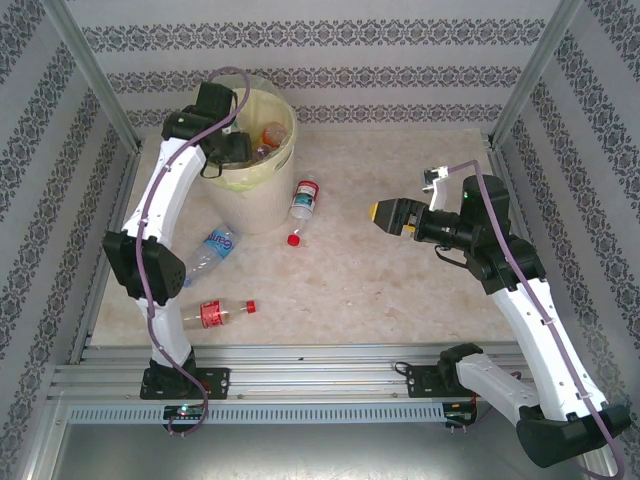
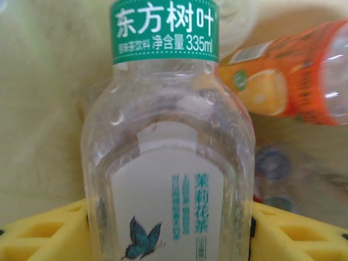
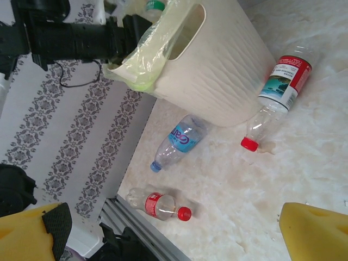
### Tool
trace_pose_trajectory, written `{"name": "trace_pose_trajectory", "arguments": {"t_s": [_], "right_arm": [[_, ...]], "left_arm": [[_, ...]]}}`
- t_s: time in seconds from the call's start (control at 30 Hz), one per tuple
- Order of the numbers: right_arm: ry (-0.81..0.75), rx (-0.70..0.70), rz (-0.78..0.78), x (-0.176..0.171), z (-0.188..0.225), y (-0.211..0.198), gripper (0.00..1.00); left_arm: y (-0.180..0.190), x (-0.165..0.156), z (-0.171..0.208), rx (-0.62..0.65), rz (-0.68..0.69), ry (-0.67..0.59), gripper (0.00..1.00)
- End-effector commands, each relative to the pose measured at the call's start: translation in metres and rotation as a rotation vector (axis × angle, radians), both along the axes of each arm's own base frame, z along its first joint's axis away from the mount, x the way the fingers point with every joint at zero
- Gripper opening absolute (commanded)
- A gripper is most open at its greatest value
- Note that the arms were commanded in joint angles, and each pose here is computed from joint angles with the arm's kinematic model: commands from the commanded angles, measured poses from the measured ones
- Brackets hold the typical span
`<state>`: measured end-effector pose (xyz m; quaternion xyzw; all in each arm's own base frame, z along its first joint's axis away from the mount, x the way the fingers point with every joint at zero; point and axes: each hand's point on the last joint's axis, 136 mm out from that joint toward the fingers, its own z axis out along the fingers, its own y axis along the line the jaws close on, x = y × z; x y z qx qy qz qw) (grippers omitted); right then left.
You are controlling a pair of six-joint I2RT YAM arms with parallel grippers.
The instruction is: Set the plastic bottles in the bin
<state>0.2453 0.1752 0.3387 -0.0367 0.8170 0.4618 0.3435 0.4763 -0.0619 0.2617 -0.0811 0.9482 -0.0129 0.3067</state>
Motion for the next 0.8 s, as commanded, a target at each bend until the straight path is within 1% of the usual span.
{"name": "trace_pose_trajectory", "arguments": {"t_s": [0.0, 0.17, 0.23, 0.37, 0.53, 0.6, 0.77], "right_arm": [[-0.014, -0.017, 0.005, -0.001, 0.0, 0.002, 0.98], [-0.011, -0.018, 0.002, 0.0, -0.003, 0.001, 0.98], [-0.008, -0.017, 0.0, 0.0, -0.004, 0.001, 0.98], [-0.005, -0.015, -0.001, 0.0, -0.006, 0.001, 0.98], [-0.006, -0.014, -0.006, -0.002, -0.006, 0.0, 0.98], [-0.004, -0.014, -0.007, -0.003, -0.007, 0.0, 0.98], [0.004, -0.02, 0.001, -0.006, -0.011, 0.0, 0.98]], "left_arm": [[0.025, -0.005, 0.029, -0.022, 0.115, -0.11, 0.67], [0.032, -0.009, 0.022, -0.021, 0.119, -0.095, 0.77], [0.031, -0.008, 0.027, -0.026, 0.107, -0.109, 0.82], [0.024, -0.006, 0.045, -0.053, 0.07, -0.161, 0.87], [0.014, -0.006, 0.072, -0.102, 0.02, -0.227, 0.88], [0.006, -0.008, 0.084, -0.135, -0.02, -0.263, 0.89], [-0.009, -0.027, 0.112, -0.178, -0.121, -0.335, 0.89]]}}
